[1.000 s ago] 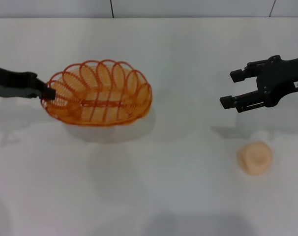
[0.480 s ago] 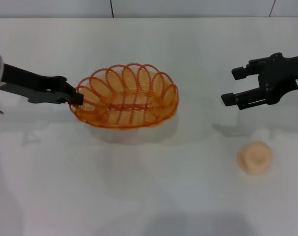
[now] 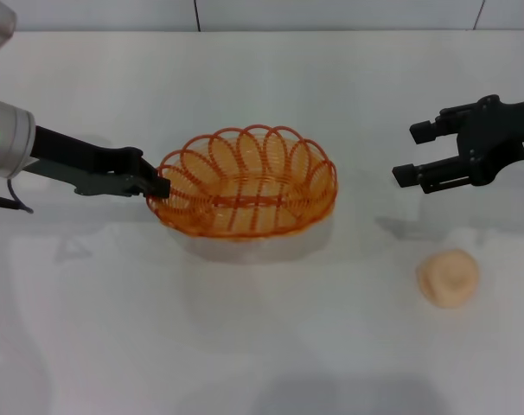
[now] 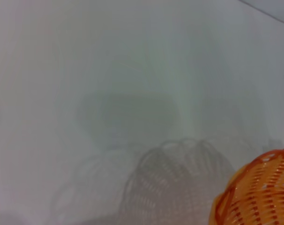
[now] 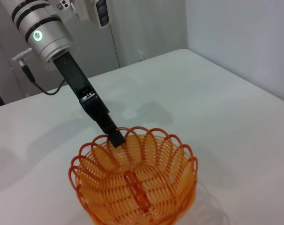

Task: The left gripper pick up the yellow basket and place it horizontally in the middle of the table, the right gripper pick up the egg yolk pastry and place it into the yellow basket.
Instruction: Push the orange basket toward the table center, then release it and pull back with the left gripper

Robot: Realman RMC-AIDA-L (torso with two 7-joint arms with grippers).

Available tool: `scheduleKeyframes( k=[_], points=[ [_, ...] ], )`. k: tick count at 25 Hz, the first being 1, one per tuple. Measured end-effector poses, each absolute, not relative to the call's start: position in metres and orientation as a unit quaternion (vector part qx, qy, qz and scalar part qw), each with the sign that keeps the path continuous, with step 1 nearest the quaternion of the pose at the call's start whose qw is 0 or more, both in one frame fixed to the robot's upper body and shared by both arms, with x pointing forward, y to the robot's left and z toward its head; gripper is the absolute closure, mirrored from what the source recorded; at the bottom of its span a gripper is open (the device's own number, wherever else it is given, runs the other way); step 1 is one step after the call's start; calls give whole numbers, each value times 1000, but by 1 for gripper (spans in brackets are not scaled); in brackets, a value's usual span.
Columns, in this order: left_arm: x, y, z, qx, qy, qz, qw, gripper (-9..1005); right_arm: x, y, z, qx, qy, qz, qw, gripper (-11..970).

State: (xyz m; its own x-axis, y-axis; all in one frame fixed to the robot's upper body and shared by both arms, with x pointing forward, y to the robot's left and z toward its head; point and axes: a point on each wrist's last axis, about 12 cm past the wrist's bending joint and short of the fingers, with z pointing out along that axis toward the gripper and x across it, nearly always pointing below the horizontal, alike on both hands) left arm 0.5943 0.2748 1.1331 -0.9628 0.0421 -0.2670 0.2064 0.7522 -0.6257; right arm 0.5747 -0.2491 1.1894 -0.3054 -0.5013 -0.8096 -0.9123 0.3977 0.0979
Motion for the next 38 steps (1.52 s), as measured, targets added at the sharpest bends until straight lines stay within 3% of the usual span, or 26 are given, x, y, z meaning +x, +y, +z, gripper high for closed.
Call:
scheduleKeyframes(
  k=[38],
  points=[
    [601, 255, 1122, 41, 939, -328, 92, 921, 573, -278, 1186, -424, 777, 280, 372, 209]
  ],
)
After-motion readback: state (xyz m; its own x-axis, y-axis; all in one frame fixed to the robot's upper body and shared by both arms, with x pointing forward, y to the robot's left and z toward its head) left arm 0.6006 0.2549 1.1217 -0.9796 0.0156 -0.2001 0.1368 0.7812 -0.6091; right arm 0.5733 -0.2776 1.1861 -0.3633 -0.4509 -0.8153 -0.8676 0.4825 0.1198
